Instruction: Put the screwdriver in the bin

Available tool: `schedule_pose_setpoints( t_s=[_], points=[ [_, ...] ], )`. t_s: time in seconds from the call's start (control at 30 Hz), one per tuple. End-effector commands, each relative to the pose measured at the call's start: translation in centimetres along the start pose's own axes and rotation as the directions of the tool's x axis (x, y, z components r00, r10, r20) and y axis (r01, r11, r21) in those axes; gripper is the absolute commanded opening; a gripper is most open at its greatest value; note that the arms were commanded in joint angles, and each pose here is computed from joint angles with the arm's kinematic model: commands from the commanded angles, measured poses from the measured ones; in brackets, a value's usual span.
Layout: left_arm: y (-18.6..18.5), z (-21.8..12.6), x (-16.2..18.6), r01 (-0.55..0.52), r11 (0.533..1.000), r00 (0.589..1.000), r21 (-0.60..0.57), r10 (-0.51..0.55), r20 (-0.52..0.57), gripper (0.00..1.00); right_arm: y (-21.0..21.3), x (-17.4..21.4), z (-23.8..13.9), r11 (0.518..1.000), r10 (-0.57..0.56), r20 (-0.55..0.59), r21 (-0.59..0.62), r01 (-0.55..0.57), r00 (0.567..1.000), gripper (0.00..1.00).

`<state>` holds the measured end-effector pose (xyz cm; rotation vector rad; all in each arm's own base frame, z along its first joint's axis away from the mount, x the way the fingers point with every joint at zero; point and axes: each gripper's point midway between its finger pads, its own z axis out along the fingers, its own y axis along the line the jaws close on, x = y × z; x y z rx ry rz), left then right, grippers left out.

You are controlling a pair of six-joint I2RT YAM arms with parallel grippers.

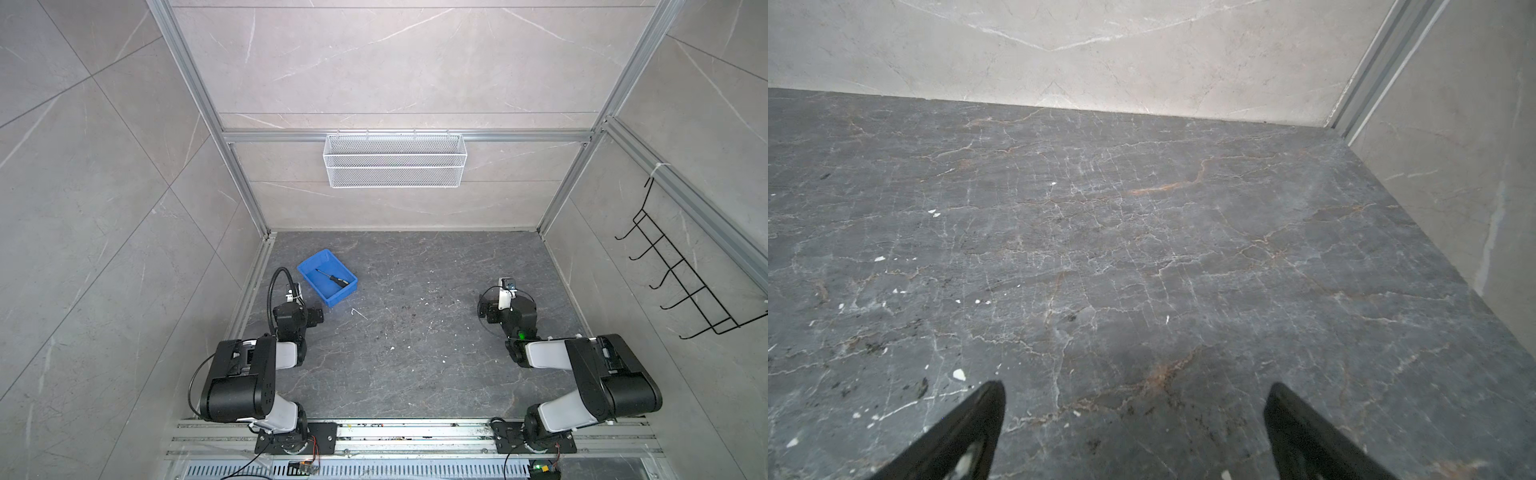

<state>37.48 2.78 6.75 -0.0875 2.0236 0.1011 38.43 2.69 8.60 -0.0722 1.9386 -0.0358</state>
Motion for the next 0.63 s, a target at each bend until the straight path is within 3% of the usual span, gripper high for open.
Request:
schedule_pose_setpoints(
  t_s=[0.0,0.6],
  points=[
    [-0.04,0.1,-2.05,0.017,1.0,0.998,0.008,-0.017,0.064,1.0,0.37,-0.71,0.23,1.0,0.019,0.018,-0.023,-0.019,1.0,0.99],
    [-0.07,0.09,-2.04,0.017,1.0,0.998,0.01,-0.018,0.062,1.0,0.33,-0.73,0.25,1.0,0.022,0.017,-0.023,-0.021,1.0,0.99]
  ],
)
